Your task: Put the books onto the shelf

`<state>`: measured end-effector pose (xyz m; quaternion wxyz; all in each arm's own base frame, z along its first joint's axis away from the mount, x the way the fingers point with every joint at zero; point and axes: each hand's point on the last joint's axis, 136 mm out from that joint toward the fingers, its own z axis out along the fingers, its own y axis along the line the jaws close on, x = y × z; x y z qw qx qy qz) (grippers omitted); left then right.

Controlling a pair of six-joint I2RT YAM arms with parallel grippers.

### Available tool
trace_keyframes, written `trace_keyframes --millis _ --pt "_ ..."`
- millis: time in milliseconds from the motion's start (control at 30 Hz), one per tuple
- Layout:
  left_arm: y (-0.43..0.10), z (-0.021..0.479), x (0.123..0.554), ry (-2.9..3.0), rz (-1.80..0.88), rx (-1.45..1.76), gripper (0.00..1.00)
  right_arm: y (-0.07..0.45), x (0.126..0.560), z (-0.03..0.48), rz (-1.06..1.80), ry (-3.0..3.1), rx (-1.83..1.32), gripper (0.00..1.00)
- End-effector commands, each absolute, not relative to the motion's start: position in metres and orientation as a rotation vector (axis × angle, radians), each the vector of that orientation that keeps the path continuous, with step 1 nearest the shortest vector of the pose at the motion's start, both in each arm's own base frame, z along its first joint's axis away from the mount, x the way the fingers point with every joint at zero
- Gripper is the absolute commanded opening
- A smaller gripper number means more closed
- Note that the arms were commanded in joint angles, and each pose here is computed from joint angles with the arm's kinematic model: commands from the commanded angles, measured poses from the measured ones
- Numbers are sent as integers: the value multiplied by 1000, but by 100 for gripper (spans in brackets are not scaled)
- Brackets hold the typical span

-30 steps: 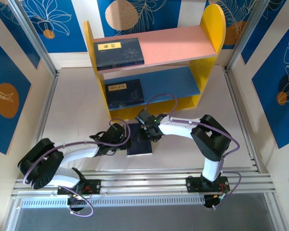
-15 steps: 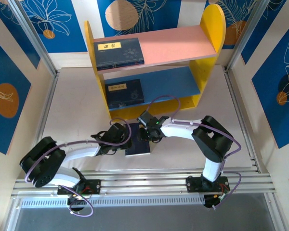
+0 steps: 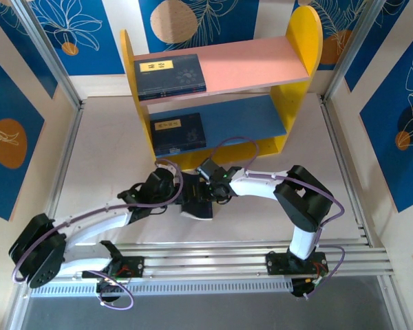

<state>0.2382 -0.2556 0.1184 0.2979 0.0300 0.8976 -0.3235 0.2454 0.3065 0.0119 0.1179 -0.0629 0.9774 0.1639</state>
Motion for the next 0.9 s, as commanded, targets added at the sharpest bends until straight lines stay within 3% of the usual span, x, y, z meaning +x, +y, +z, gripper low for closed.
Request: trace_keyframes --millis 0,167,367,633,867 --pt "-274 145 241 2286 -975 111 43 378 163 -37 1006 3034 -452 46" --pt "-274 130 240 2335 -947 108 42 378 163 -33 1006 3021 -457 46" --pt "-231 105 241 2448 -624 42 44 372 162 -35 984 3028 -450 46" --pt "-199 79 237 2519 -414 8 47 367 162 -37 932 3038 -456 46" --pt "-190 70 237 2535 -407 -18 48 364 170 -15 894 2969 -503 55"
